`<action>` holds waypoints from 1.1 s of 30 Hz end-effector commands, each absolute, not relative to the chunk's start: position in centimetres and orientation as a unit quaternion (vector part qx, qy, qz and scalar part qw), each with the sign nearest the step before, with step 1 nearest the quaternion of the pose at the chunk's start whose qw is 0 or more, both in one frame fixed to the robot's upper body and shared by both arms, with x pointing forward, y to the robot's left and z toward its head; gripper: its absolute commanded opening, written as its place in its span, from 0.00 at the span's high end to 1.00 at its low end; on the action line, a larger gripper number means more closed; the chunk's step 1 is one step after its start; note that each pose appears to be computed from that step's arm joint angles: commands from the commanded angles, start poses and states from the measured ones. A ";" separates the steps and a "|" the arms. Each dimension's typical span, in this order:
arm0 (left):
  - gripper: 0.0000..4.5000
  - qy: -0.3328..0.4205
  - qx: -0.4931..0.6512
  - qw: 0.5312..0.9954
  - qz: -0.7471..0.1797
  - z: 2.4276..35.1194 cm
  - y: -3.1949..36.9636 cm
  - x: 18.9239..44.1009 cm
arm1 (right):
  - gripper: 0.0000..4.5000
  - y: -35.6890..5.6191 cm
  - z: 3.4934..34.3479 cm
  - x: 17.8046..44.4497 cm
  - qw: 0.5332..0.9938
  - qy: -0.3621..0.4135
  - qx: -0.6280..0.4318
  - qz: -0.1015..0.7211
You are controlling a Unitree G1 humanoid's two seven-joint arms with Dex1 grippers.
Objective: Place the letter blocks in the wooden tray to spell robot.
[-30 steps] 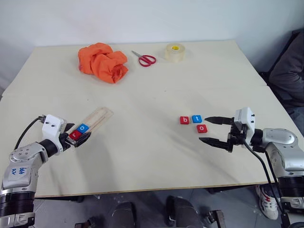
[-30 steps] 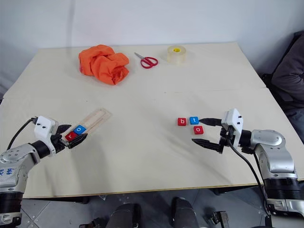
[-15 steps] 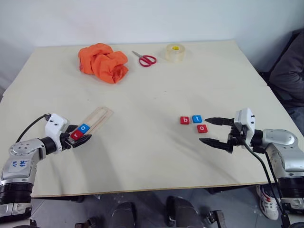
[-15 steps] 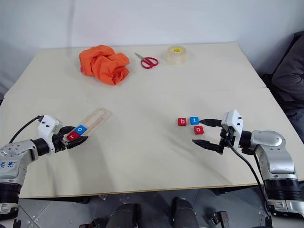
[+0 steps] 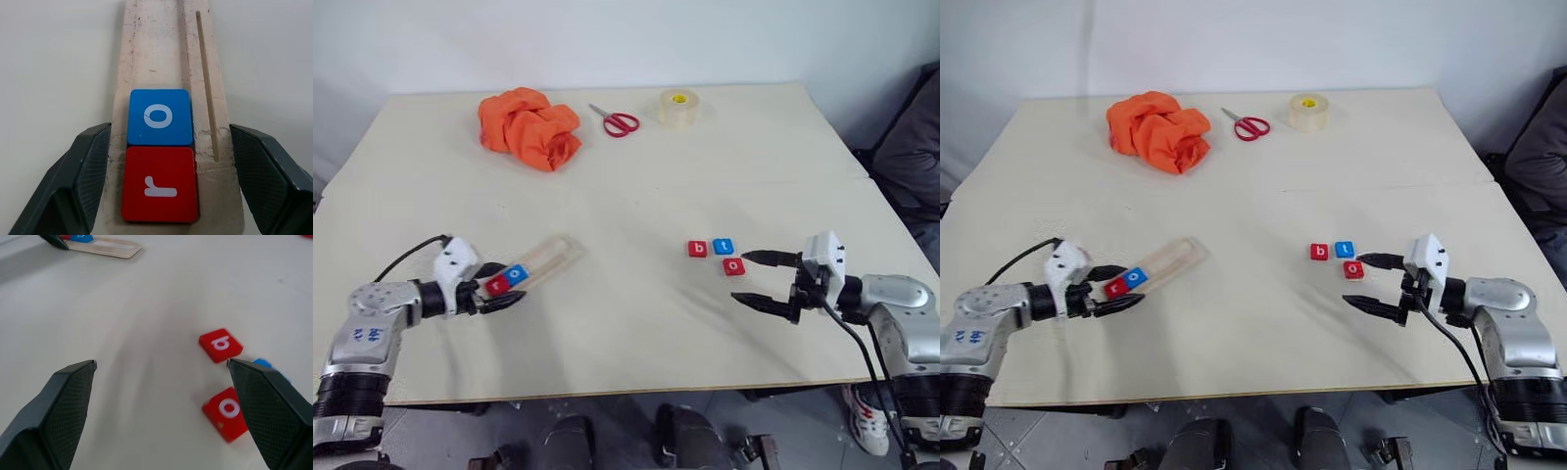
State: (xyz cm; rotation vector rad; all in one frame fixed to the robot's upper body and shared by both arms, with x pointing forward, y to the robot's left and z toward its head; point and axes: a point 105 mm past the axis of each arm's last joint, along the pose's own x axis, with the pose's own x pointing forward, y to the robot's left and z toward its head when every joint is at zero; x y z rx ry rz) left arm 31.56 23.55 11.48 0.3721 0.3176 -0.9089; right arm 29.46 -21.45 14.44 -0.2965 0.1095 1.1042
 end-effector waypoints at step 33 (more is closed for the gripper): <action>0.01 0.069 0.288 0.706 -0.644 11.3 7.1 31.1 | 0.00 -22.9 16.1 26.1 0.846 0.030 -0.166 0.505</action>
